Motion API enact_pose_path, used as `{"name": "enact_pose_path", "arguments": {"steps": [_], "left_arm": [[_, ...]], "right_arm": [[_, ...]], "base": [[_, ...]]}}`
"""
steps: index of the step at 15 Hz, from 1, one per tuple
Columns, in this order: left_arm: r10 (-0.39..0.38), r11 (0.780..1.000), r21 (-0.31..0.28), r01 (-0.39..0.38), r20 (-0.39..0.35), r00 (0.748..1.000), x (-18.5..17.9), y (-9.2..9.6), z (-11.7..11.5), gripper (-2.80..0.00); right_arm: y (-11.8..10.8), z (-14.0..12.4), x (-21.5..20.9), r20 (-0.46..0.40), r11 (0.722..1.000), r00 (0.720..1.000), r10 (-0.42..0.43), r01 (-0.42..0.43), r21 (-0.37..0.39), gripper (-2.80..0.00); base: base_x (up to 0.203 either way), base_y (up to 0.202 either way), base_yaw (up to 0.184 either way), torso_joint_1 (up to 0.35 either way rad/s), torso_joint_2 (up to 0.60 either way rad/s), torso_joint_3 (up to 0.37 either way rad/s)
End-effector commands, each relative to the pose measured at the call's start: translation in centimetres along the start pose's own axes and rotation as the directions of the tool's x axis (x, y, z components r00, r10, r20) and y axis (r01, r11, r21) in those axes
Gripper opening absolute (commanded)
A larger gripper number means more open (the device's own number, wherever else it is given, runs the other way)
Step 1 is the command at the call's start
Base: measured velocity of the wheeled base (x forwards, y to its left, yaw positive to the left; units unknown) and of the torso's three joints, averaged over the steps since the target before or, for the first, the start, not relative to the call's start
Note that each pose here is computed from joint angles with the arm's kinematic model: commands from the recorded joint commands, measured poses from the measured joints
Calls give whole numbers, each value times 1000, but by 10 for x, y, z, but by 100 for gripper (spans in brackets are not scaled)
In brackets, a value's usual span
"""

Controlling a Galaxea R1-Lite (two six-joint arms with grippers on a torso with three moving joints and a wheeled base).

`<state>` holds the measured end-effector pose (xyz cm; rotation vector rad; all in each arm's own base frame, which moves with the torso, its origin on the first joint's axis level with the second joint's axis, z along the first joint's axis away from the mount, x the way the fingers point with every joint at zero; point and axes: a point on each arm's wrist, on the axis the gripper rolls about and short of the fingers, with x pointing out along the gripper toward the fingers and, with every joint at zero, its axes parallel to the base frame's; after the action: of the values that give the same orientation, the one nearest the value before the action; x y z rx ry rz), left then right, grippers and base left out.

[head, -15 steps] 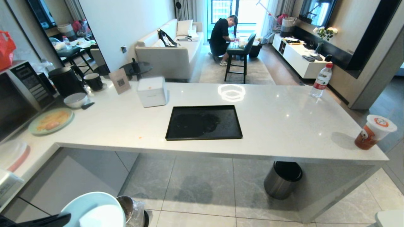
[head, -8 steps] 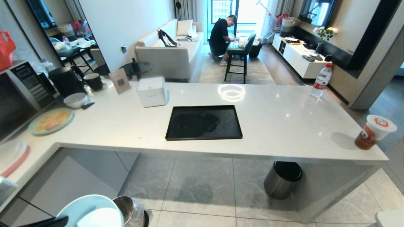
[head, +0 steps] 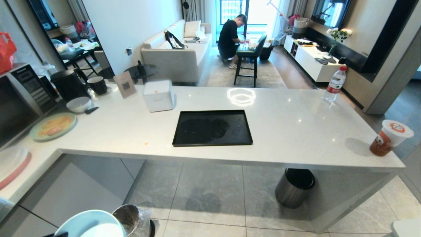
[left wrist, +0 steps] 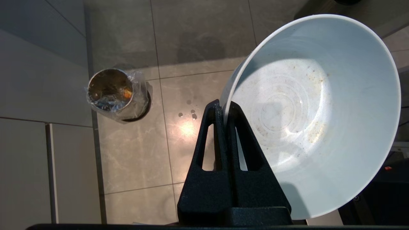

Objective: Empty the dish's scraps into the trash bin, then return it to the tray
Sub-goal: Put the bowl back to the table

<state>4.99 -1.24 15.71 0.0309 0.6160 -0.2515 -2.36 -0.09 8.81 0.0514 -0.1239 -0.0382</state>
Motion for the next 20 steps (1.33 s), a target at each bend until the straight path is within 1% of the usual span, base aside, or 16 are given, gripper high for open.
{"name": "enact_pose_path", "arguments": {"steps": [1, 3, 6, 8, 12, 15, 17, 20], "left_arm": [[0, 1000, 3, 0, 9, 1000, -2, 0, -1, -280], [-9, 1000, 9, 9, 10, 1000, -2, -1, -2, -280], [-2, 1000, 10, 2, 10, 1000, -2, -1, -3, -280], [-8, 1000, 15, 8, -3, 1000, 0, -1, -6, -280], [-15, 1000, 24, 15, -5, 1000, -1, -2, -7, -280], [-16, 1000, 9, 16, -6, 1000, 0, -2, -7, -280], [-11, 1000, 6, 11, -7, 1000, 0, -2, -8, -280], [-6, 1000, 6, 6, -4, 1000, -1, -2, -9, -280]], "right_arm": [[0, 0, 0, 1, 1000, 1000, 0, 0, 0, -280], [0, 0, 0, 1, 1000, 1000, 0, 0, 0, -280], [0, 0, 0, 1, 1000, 1000, 0, 0, 0, -280], [0, 0, 0, 1, 1000, 1000, 0, 0, 0, -280], [0, 0, 0, 1, 1000, 1000, 0, 0, 0, -280], [0, 0, 0, 1, 1000, 1000, 0, 0, 0, -280], [0, 0, 0, 1, 1000, 1000, 0, 0, 0, -280], [0, 0, 0, 0, 1000, 1000, 0, 0, 0, -280]], "base": [[0, 0, 0, 0, 0, 0], [0, 0, 0, 0, 0, 0], [0, 0, 0, 0, 0, 0], [0, 0, 0, 0, 0, 0], [0, 0, 0, 0, 0, 0], [0, 0, 0, 0, 0, 0], [111, 0, 1, -11, 1, 4], [195, 0, 2, 10, 2, 0]]}}
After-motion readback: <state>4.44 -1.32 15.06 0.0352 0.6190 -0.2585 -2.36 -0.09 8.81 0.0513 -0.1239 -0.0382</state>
